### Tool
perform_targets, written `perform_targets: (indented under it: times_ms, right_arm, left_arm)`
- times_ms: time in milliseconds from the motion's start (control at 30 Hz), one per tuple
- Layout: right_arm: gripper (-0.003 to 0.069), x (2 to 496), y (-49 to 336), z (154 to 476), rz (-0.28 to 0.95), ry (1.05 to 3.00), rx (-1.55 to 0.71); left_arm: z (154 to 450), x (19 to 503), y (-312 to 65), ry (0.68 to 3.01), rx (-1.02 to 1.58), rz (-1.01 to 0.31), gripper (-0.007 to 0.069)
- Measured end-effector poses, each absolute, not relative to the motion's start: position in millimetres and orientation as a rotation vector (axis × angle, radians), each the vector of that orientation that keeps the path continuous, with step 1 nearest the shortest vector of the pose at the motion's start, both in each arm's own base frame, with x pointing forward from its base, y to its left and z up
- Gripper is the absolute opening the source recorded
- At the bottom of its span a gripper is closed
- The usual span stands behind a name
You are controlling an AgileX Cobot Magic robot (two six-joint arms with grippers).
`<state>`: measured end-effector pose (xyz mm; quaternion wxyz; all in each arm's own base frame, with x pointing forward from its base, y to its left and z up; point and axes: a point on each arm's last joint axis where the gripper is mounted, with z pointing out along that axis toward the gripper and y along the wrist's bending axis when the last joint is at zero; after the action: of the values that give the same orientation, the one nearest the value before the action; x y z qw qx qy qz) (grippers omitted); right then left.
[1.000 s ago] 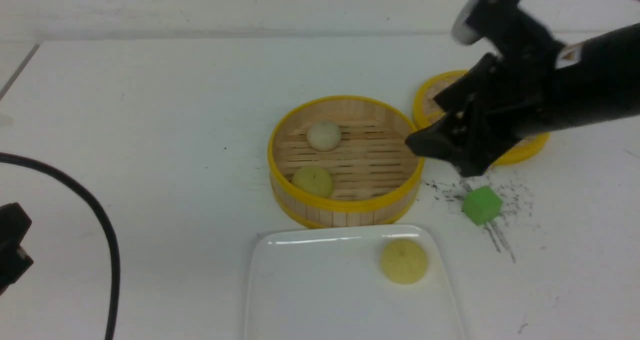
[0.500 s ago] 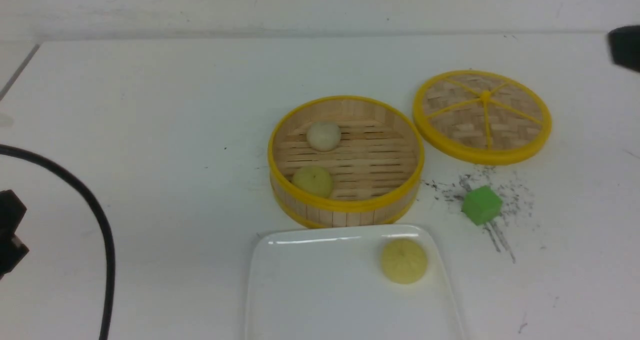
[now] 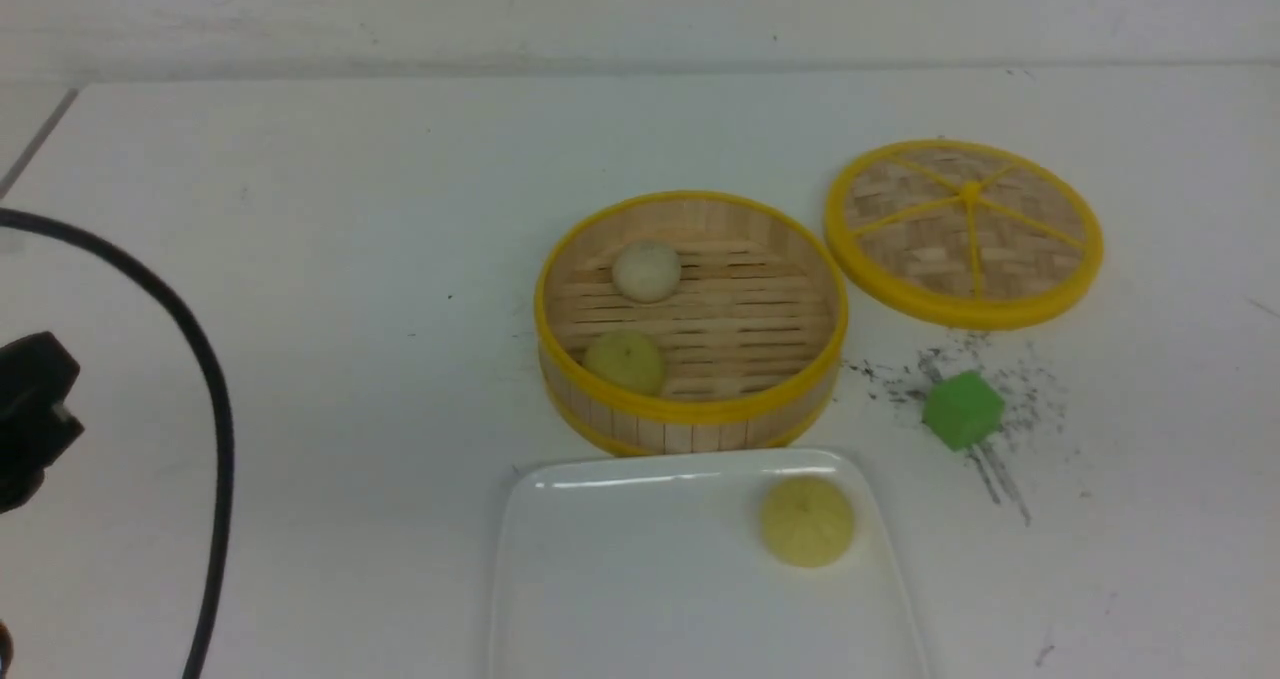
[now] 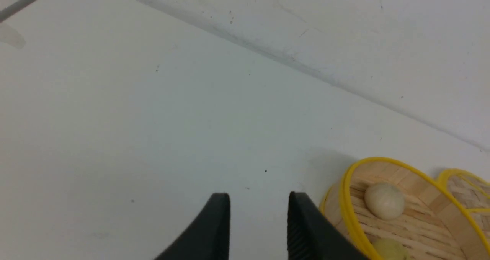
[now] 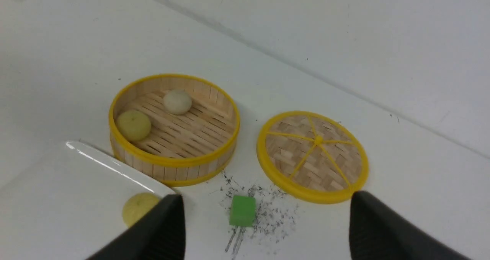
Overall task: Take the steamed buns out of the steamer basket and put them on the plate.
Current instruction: Use the left arm to grab the steamed stuffed bun that is closest to it
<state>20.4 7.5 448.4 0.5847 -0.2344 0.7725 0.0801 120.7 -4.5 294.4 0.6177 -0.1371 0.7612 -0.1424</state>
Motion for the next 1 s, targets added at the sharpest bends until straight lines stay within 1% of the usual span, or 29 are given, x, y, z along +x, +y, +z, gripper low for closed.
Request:
perform_targets:
  times_ms: [67,100,167,233,333,367,400,467,567,600,667,700,767,833,933,1000]
  right_arm:
    - [0.0556,4,-1,446,0.191,1.784,-0.529]
    - [0.0556,3,-1,446,0.19,1.786,-0.529]
    - [0.0556,-5,-6,443,0.19,1.787,-0.527]
    - [0.0556,-8,-7,440,0.188,1.814,-0.534]
    - [0.0556,-6,-6,432,0.182,1.87,-0.547]
    - [0.0556,-4,-5,427,0.179,1.894,-0.554]
    - [0.0556,-3,-5,426,0.179,1.898,-0.555]
    - [0.0556,3,-2,415,0.178,1.937,-0.569]
    - [0.0556,10,3,400,0.188,1.985,-0.583]
    - [0.0556,10,4,400,0.189,1.988,-0.584]
    - [0.0556,14,5,392,0.186,2.01,-0.591]
    - [0.0556,14,5,391,0.186,2.013,-0.591]
    - [0.0556,15,6,387,0.184,2.023,-0.595]
    - [0.0556,15,6,386,0.184,2.024,-0.595]
    - [0.0556,15,6,387,0.181,2.018,-0.593]
    - [0.0556,16,5,387,0.169,2.017,-0.591]
  left_arm:
    - [299,124,-5,1.747,-0.327,-0.343,0.0246]
    - [299,125,-5,1.749,-0.326,-0.345,0.0246]
    - [311,131,-10,1.75,-0.292,-0.379,0.0246]
    - [321,138,-20,1.758,-0.213,-0.412,0.0246]
    - [338,158,-50,1.767,0.026,-0.453,0.0246]
    - [342,164,-61,1.759,0.11,-0.455,0.0246]
    - [343,166,-64,1.752,0.125,-0.454,0.0246]
    - [347,182,-89,1.709,0.295,-0.422,0.0246]
    - [341,205,-118,1.647,0.444,-0.353,0.0246]
    - [341,207,-120,1.644,0.447,-0.35,0.0246]
    - [334,228,-135,1.661,0.425,-0.355,0.0246]
    - [334,228,-135,1.662,0.418,-0.359,0.0246]
    - [326,248,-145,1.743,0.317,-0.424,0.0246]
    - [321,256,-151,1.789,0.293,-0.449,0.0246]
    - [322,265,-159,1.817,0.313,-0.459,0.0246]
    - [330,269,-161,1.799,0.311,-0.466,0.0246]
